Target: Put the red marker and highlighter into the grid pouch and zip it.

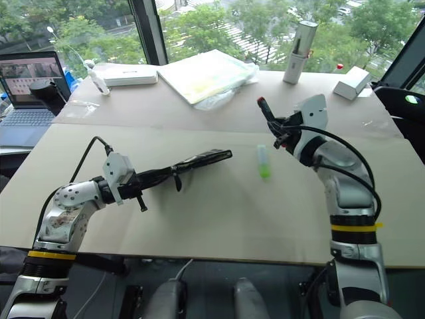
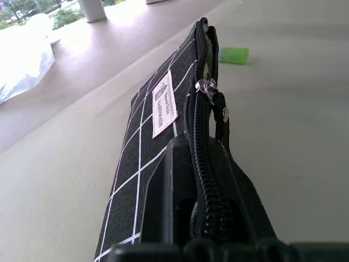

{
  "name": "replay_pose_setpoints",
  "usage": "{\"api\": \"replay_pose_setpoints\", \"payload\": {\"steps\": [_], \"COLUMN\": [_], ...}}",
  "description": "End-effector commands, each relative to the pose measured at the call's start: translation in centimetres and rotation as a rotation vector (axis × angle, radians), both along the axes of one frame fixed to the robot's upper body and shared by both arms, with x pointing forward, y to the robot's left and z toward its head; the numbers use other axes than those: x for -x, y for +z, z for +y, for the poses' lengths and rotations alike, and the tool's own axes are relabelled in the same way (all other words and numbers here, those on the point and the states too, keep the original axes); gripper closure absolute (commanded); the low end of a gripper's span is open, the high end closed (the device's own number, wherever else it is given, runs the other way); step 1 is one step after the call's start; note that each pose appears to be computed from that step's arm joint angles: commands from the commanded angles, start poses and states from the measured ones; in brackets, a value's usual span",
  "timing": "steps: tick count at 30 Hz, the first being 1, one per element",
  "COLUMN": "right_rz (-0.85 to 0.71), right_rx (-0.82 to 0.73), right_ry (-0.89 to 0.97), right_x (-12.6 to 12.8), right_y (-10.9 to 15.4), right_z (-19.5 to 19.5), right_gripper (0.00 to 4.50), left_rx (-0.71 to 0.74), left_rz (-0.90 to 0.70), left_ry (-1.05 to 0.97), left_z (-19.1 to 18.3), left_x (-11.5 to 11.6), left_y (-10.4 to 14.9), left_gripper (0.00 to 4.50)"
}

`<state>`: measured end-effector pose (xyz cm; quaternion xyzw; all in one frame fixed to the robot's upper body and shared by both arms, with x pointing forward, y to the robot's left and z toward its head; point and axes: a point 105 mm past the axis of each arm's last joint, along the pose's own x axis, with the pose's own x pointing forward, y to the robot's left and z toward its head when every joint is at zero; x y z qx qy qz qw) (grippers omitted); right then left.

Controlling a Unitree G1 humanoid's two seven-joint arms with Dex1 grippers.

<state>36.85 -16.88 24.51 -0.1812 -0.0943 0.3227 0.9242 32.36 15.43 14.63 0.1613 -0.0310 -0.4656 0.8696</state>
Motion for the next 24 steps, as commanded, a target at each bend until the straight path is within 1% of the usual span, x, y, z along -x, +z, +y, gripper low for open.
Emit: {"api": "replay_pose_setpoints", "payload": {"steps": [1, 3, 6, 9, 15, 24], "right_rz": [-0.096, -0.113, -0.148, -0.192, -0.238, -0.254], "right_rx": [0.297, 0.459, 0.607, 0.692, 0.749, 0.727], "right_ry": [0.231, 0.300, 0.357, 0.370, 0.363, 0.346], "right_x": [2.7, 3.4, 3.6, 3.2, 2.4, 1.9], "right_y": [-0.5, -1.9, -3.2, -4.1, -5.0, -3.5], "right_z": [2.0, 2.3, 2.9, 3.6, 4.7, 4.6], "right_gripper": [4.03, 4.03, 4.03, 4.03, 4.03, 4.03], "left_rx": [0.012, 0.013, 0.016, 0.020, 0.023, 0.026], "left_rz": [-0.025, -0.024, -0.022, -0.022, -0.017, -0.008], "left_ry": [-0.006, -0.009, -0.015, -0.023, -0.042, -0.053], "left_z": [0.1, 0.0, -0.2, -0.5, -1.2, -1.5], "left_x": [0.0, 0.1, 0.1, 0.1, 0.2, 0.3], "left_y": [0.8, 0.8, 0.7, 0.7, 0.6, 0.3], "left_gripper": [4.50, 4.50, 4.50, 4.50, 4.50, 4.50]}}
